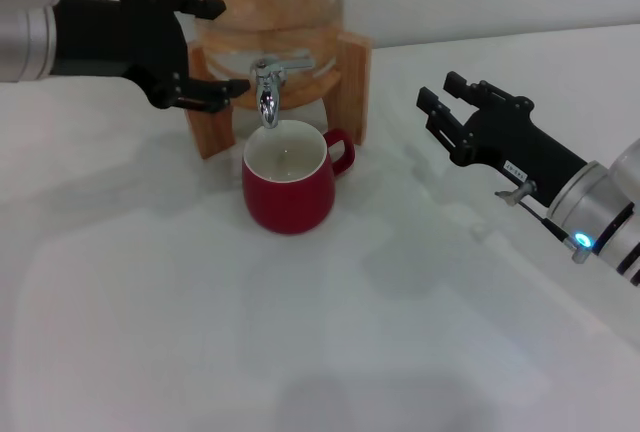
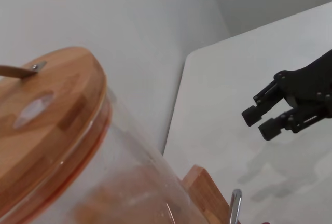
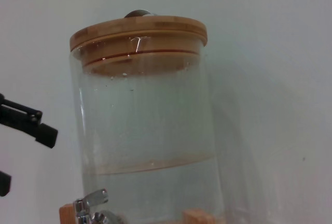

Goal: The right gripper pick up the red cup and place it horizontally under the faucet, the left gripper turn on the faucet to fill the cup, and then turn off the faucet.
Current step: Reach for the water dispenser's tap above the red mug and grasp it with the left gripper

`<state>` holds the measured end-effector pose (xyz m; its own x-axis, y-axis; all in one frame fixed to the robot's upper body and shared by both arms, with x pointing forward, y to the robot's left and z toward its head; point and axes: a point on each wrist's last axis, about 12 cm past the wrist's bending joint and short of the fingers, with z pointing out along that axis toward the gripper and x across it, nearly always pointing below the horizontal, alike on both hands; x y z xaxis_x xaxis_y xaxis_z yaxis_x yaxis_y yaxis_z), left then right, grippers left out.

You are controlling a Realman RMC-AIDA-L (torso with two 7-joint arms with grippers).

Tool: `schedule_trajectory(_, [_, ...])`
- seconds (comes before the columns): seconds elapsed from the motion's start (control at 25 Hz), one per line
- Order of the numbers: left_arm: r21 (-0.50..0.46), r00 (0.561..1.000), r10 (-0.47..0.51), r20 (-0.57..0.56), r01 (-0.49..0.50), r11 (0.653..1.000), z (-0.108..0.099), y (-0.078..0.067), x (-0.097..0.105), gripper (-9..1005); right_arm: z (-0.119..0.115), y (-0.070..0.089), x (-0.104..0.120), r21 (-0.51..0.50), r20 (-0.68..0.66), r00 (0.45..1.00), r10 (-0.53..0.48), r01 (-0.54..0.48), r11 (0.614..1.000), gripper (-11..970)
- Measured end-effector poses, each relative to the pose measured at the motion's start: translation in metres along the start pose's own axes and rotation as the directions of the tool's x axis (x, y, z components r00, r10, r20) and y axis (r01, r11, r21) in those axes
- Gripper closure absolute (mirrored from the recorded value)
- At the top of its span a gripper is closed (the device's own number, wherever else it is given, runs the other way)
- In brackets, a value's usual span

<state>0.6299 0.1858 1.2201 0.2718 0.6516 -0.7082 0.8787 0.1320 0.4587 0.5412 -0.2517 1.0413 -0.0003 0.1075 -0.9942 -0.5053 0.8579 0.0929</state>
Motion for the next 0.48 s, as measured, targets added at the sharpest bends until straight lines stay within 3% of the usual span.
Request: schedule_trajectory(0.48, [0.018,1.0,0.025,0.011,-0.025,1.0,0.0078,0.0001,-0.0007,148,0.0008,0.0033,-0.0003,-0.013,0.003,1.0,-0.001,0.001,1.0,563])
